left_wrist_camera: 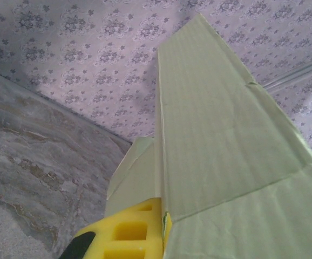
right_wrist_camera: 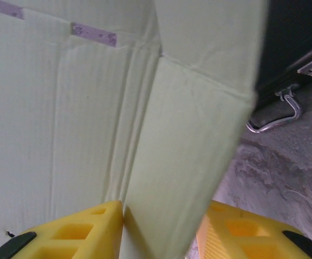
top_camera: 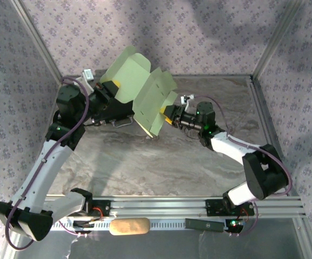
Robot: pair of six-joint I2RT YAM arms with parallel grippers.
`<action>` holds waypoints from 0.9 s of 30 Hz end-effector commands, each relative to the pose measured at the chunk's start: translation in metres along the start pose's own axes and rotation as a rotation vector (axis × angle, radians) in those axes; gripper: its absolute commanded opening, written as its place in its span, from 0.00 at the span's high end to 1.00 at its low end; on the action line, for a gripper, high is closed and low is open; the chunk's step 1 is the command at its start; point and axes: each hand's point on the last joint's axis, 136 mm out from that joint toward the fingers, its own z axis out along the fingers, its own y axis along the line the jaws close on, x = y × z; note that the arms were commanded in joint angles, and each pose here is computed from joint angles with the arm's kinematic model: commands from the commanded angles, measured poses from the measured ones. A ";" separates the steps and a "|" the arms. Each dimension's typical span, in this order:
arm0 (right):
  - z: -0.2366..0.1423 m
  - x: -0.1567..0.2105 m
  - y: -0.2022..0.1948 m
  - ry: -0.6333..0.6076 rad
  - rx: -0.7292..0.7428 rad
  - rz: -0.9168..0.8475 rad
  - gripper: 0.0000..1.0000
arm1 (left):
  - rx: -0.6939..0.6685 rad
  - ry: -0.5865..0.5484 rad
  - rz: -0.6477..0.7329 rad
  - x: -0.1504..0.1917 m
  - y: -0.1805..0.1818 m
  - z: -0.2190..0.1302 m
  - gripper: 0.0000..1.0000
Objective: Fold the paper box
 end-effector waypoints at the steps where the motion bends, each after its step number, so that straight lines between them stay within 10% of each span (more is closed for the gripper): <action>1: 0.006 -0.007 0.003 -0.012 -0.014 -0.023 0.61 | 0.053 -0.018 0.025 -0.008 -0.019 -0.010 1.00; 11: 0.002 -0.013 0.020 -0.050 -0.058 -0.023 0.75 | 0.037 -0.014 0.015 -0.006 -0.010 -0.009 1.00; 27: 0.000 -0.008 0.043 -0.051 -0.089 -0.022 0.68 | 0.036 -0.033 -0.013 -0.009 -0.004 -0.010 1.00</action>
